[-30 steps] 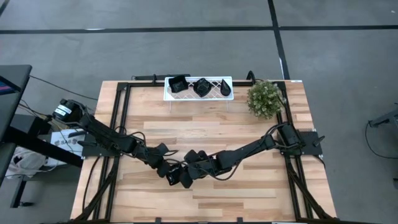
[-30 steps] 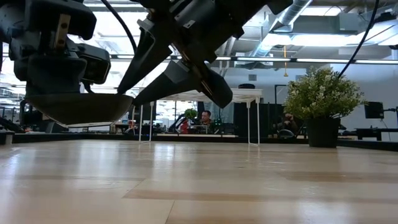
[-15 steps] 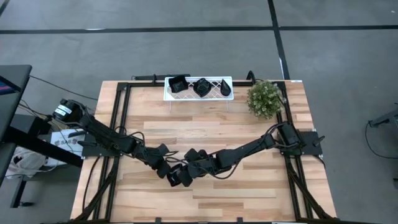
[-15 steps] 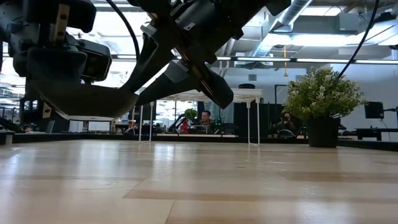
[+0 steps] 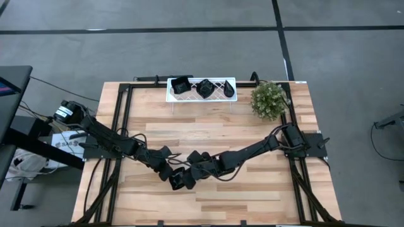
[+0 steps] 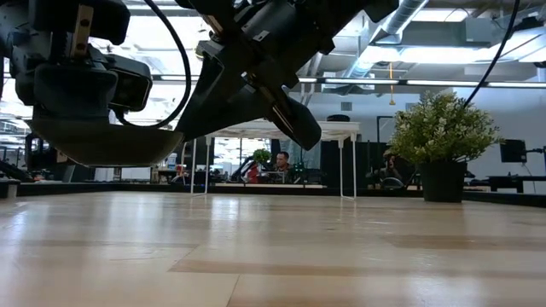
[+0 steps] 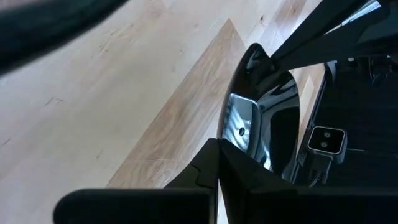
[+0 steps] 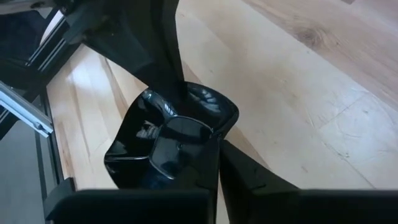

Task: Pick & Place Mini shaped plates
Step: Stack the leaf-shaped plate on top of the leaf-shaped plate on the shelf

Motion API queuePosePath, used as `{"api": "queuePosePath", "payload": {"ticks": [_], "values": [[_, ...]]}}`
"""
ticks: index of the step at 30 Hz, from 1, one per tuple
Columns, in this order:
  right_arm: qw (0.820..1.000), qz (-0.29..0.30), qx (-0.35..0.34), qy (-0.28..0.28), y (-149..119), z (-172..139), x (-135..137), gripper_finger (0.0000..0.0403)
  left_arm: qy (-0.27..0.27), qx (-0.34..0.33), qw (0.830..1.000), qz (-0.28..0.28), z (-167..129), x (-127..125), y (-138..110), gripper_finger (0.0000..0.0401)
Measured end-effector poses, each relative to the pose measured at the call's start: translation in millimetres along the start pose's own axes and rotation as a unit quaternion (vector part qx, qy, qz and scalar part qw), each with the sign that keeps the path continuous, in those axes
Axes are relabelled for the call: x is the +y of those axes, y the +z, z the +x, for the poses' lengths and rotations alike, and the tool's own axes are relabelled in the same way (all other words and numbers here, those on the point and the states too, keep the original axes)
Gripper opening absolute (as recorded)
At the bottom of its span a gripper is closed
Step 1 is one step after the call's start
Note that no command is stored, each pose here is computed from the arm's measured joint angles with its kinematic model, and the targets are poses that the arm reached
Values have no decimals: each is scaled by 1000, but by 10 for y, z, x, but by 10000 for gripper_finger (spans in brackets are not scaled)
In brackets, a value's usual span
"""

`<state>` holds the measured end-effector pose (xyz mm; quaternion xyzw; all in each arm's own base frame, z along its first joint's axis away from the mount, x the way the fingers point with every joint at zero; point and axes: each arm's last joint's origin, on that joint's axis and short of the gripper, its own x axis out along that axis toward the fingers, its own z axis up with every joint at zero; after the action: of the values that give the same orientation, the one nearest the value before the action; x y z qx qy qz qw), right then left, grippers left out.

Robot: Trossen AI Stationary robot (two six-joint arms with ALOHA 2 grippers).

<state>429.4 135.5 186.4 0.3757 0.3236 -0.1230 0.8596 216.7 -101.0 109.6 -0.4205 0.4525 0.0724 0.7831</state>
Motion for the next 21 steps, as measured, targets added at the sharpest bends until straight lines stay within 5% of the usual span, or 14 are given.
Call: {"api": "queuePosePath", "payload": {"ticks": [10, 21], "values": [[1000, -4, -2, 4, 7, -10, 11, 13, 0, -2, 1000, 1, 0, -3, -4, 4], [1000, -3, -1, 8, -15, -17, 31, 165, -1, -7, 1000, 1, 0, -8, 2, 4]]}}
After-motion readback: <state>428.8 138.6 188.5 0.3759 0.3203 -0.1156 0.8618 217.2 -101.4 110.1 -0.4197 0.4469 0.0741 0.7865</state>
